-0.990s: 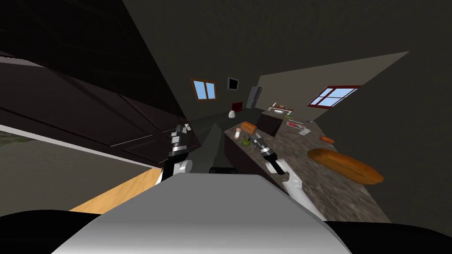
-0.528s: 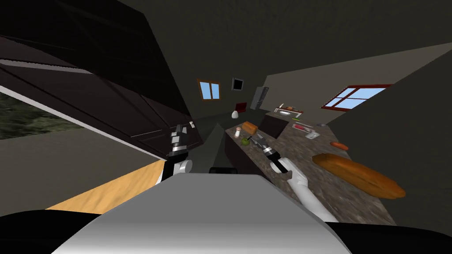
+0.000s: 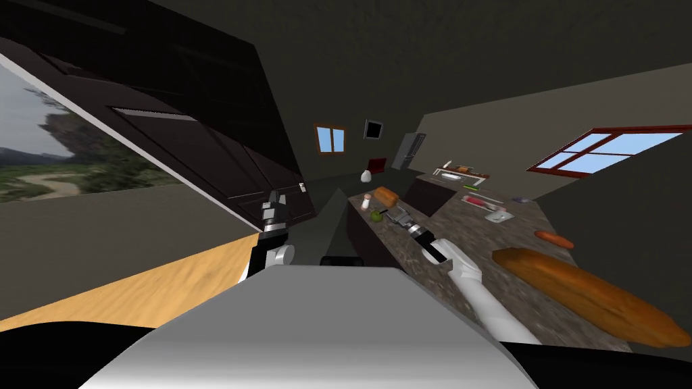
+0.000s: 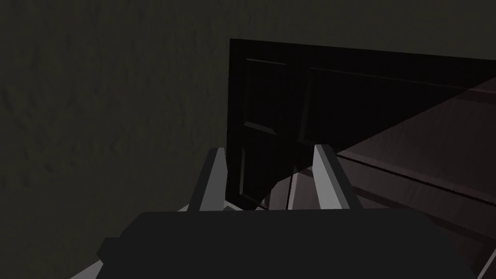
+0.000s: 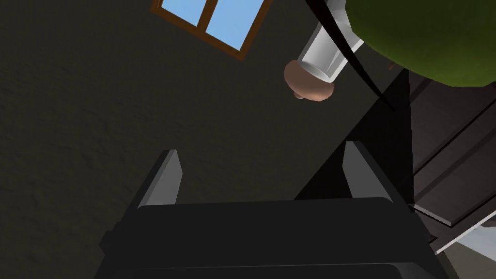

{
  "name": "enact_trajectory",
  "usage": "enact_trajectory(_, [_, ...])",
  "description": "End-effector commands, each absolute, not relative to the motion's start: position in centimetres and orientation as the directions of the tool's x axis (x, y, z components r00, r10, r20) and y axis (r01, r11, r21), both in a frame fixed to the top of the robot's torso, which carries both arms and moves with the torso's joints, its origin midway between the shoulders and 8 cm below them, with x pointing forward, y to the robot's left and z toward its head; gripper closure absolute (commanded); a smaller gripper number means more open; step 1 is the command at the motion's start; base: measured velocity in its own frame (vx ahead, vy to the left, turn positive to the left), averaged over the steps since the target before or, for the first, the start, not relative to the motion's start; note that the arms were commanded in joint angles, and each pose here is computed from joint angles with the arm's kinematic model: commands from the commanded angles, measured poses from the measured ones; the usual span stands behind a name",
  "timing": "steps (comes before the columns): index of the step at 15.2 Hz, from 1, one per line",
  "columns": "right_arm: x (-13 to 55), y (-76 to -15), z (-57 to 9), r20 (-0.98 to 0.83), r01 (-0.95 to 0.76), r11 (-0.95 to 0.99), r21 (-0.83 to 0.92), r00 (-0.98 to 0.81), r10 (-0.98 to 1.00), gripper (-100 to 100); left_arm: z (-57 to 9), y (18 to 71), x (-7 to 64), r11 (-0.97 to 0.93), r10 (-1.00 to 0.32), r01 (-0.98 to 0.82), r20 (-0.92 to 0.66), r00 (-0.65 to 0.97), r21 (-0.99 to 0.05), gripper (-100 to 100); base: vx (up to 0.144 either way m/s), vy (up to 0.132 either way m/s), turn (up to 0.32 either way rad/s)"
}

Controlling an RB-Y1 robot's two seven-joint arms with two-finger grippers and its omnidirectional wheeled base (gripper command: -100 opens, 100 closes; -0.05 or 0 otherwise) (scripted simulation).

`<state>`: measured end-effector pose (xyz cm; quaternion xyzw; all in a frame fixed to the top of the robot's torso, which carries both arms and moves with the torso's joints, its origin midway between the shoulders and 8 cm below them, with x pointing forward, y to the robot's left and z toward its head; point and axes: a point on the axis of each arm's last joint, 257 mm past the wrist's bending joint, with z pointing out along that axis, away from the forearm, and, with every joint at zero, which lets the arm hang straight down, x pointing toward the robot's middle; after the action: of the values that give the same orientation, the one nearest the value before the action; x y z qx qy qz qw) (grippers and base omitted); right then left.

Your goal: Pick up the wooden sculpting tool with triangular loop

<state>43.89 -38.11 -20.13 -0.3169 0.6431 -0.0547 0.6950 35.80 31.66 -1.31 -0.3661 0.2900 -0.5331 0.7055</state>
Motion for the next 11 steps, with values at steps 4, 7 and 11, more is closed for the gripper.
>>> enact_trajectory(4, [44.1,-40.8,-21.8,-0.753,-0.335,0.683,-0.649,0.153,-0.641,-100,-1.3,31.7,35.8,0.164,-0.964,0.540,-0.019,0.264,-0.826,0,-0.052,-0.055,0.171])
enact_trajectory(7, [44.2,-43.0,-23.0,-0.658,-0.346,0.586,-0.733,0.142,-0.739,-100,-1.3,31.7,35.8,0.164,-0.964,0.540,-0.019,0.264,-0.826,0,-0.033,-0.047,0.178])
enact_trajectory(11, [44.1,-44.8,-24.1,-0.565,-0.361,0.491,-0.793,0.135,-0.814,-100,-1.3,31.7,35.8,0.164,-0.964,0.540,-0.019,0.264,-0.826,0,-0.020,-0.049,0.221])
